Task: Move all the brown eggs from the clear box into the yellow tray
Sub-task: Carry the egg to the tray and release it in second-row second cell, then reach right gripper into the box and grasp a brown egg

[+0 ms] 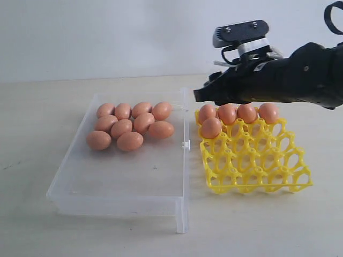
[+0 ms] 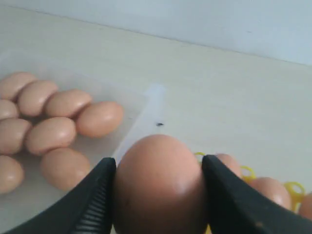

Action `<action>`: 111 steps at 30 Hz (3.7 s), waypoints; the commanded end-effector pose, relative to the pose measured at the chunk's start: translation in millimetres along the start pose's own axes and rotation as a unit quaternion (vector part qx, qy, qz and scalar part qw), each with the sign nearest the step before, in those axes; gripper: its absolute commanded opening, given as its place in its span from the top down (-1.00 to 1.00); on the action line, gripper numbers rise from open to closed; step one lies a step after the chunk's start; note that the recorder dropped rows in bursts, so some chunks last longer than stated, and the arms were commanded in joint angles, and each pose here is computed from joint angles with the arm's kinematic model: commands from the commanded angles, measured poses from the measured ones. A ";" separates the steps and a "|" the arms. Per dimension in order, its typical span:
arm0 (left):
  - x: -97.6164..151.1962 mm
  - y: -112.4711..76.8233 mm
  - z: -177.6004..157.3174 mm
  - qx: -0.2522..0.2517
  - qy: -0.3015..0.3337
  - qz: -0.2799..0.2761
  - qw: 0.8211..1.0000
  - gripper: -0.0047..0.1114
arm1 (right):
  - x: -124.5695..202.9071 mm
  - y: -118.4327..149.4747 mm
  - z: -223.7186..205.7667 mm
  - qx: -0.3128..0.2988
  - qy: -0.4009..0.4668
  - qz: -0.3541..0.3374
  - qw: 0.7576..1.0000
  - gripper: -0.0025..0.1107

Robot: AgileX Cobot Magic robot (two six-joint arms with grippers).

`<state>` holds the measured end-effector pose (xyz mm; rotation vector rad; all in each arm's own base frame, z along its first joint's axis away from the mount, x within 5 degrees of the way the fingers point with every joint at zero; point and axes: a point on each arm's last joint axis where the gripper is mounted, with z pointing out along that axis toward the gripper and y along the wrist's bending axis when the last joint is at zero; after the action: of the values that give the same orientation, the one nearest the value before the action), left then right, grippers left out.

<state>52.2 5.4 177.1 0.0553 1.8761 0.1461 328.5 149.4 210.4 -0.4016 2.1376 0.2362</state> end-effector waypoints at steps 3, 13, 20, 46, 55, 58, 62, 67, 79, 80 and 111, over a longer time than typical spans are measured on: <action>-2.1 -0.2 -0.4 0.003 -0.007 -0.003 1.000 0.92 | 11.0 -40.5 9.9 0.041 0.019 0.030 0.999 0.96; -2.1 -0.2 -0.4 0.003 -0.007 -0.003 1.000 0.92 | 38.7 -50.2 33.0 0.048 0.076 0.056 0.994 0.96; -2.1 -0.2 -0.4 0.003 -0.007 -0.003 1.000 0.92 | 38.7 -49.5 34.9 0.048 0.078 0.064 0.994 0.96; -2.1 -0.2 -0.4 0.003 -0.007 -0.003 1.000 0.92 | 49.2 -41.1 54.6 0.043 0.083 0.061 0.994 0.96; -2.1 -0.2 -0.4 0.003 -0.007 -0.003 1.000 0.92 | 33.8 -41.2 58.0 0.041 0.066 0.062 0.995 0.96; -2.1 -0.2 -0.4 0.003 -0.007 -0.003 1.000 0.92 | 33.3 -41.2 58.0 0.040 0.066 0.062 0.995 0.96; -2.1 -0.2 -0.4 0.003 -0.007 -0.003 1.000 0.92 | 34.2 -41.0 58.4 0.040 0.069 0.061 0.995 0.96; -2.1 -0.2 -0.4 0.003 -0.007 -0.003 1.000 0.92 | 34.2 -41.0 58.4 0.040 0.069 0.061 0.995 0.96; -2.1 -0.2 -0.4 0.003 -0.007 -0.003 1.000 0.92 | 44.9 -40.9 65.4 0.038 0.091 0.056 0.994 0.96; -2.1 -0.2 -0.4 0.003 -0.007 -0.003 1.000 0.92 | 44.9 -40.9 65.4 0.038 0.091 0.056 0.994 0.96; -2.1 -0.2 -0.4 0.003 -0.007 -0.003 1.000 0.92 | 22.3 -38.5 45.0 0.032 0.068 0.065 0.995 -0.13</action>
<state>52.2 5.4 177.1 0.0553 1.8761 0.1461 366.0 122.4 146.4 -0.2465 2.3535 0.2069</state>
